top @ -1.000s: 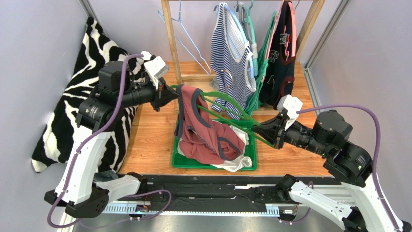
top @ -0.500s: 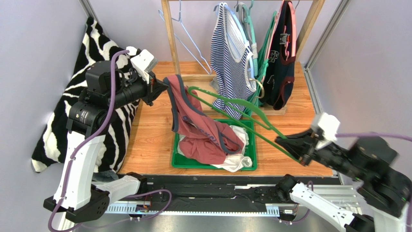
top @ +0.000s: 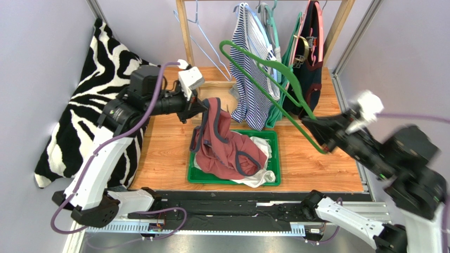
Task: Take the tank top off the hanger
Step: Remove the tank top from the hanger, then place the hanger in the bin.
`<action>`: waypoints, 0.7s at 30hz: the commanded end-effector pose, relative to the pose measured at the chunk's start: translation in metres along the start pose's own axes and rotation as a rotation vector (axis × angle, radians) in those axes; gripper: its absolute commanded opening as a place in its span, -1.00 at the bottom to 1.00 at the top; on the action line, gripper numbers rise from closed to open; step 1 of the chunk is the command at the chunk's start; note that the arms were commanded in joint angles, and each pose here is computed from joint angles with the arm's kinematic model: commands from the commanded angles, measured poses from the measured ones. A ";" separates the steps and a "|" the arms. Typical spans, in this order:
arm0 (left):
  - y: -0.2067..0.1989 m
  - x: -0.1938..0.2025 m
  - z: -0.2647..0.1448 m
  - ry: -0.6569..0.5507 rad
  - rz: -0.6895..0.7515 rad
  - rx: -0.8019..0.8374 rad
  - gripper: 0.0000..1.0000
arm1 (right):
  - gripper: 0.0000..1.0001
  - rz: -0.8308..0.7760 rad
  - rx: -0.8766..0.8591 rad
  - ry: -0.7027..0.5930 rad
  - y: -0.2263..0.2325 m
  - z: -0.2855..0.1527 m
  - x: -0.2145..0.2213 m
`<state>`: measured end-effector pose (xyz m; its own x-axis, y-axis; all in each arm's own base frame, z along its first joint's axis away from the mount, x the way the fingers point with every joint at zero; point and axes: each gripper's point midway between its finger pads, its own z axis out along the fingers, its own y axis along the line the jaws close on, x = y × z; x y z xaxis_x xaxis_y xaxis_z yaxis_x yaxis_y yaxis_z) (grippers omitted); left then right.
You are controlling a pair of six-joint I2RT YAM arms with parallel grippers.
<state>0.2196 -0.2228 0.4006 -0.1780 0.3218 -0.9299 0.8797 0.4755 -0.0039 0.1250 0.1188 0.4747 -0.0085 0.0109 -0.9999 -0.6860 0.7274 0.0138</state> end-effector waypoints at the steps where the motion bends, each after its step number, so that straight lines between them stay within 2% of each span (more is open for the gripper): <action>1: 0.011 0.017 0.019 0.076 0.078 -0.006 -1.00 | -1.00 0.077 0.137 0.010 -0.022 0.047 -0.006; 5: 0.005 0.051 0.041 0.170 0.111 0.041 -1.00 | -1.00 0.104 0.188 0.083 -0.030 0.080 0.005; 7: -0.003 0.085 0.056 0.246 0.160 0.084 -1.00 | -1.00 0.105 0.204 0.080 -0.033 0.086 0.001; 12: 0.002 0.162 0.080 0.422 0.263 0.066 -1.00 | -1.00 0.107 0.236 0.096 -0.039 0.106 -0.003; 21: 0.006 0.226 0.097 0.562 0.279 0.083 -1.00 | -1.00 0.100 0.209 0.077 -0.035 0.124 -0.012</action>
<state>0.2115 -0.2221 0.1667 -0.1818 0.7956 -0.5779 0.9560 0.2805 0.0855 0.2340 0.1761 0.4538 -0.2137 -0.0356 -0.9763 -0.5155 0.8530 0.0817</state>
